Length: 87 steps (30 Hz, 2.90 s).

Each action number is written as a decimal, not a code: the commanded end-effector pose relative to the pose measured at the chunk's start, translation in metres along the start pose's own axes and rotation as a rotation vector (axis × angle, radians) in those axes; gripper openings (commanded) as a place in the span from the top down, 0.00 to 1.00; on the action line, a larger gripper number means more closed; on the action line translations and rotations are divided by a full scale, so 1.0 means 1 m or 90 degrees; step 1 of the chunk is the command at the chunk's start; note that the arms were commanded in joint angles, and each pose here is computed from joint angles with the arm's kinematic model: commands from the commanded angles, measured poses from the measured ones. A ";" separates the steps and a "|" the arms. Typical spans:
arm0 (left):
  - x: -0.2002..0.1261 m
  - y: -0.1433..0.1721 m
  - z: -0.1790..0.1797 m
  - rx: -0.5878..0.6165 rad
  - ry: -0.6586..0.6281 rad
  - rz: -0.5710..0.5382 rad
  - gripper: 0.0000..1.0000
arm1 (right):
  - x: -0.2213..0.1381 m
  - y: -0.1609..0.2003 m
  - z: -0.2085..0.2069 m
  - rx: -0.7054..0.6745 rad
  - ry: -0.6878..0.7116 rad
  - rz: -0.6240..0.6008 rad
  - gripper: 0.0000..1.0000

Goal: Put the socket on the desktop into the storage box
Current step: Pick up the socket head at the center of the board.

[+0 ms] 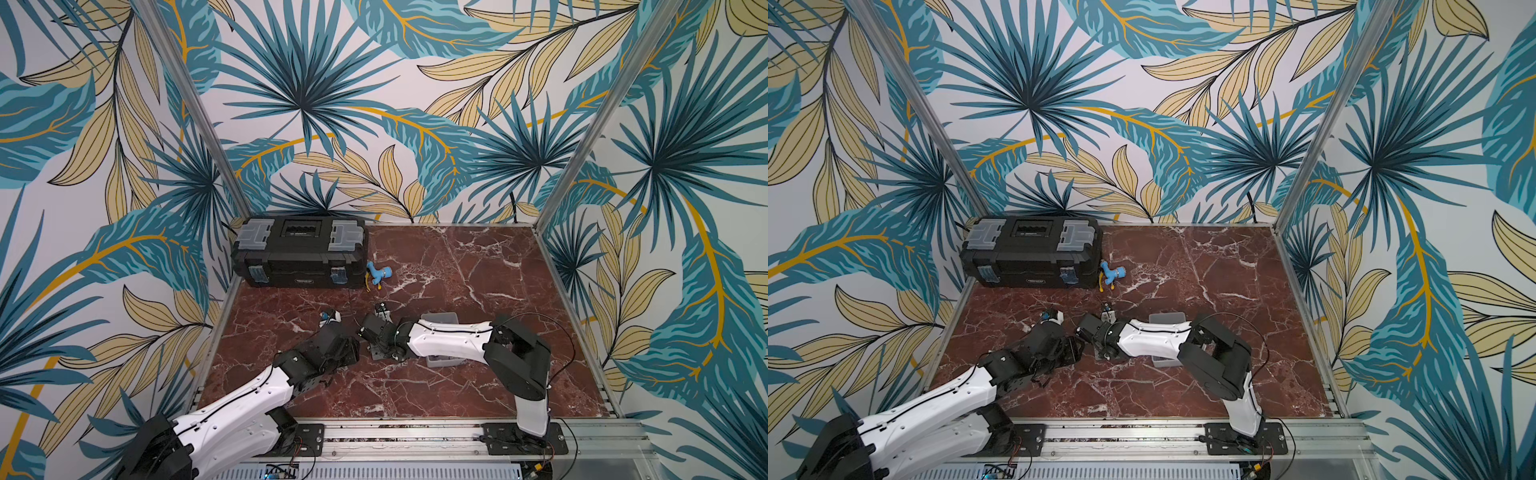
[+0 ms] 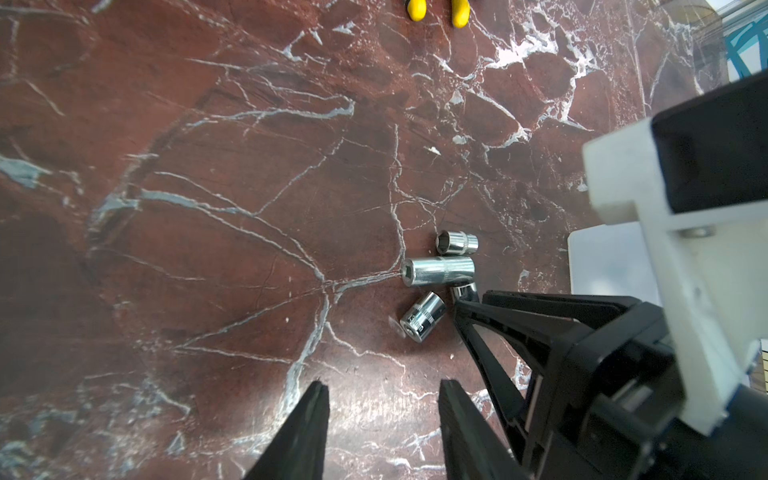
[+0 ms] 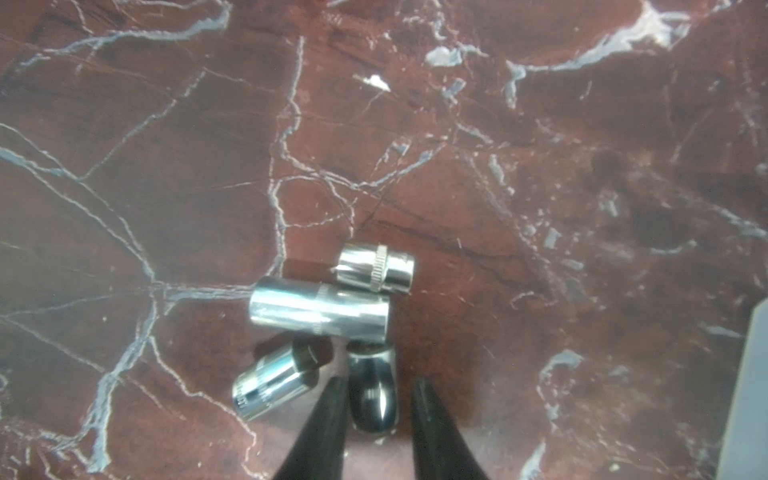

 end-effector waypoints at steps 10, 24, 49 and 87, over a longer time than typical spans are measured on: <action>0.001 -0.002 -0.001 -0.003 0.006 -0.004 0.52 | 0.014 0.009 -0.013 0.001 0.029 0.013 0.75; -0.001 -0.004 -0.003 -0.004 0.011 -0.007 0.53 | 0.018 0.013 -0.020 -0.002 0.035 0.013 0.86; -0.075 -0.023 -0.147 0.040 0.560 0.046 0.46 | -0.163 0.002 -0.048 -0.114 -0.319 -0.202 1.00; -0.030 0.000 -0.112 0.062 0.345 0.086 0.50 | -0.137 -0.004 -0.121 0.004 -0.049 -0.207 1.00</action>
Point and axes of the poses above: each gripper's point midway between its finger pads, its own x axis out along the fingers, its own z axis along the line the jaws close on, y = z × x, the point moved 3 cm from there along -x, back along the fingers, and after that the axes turned 6 degrees about x, right-handed, at the moved point
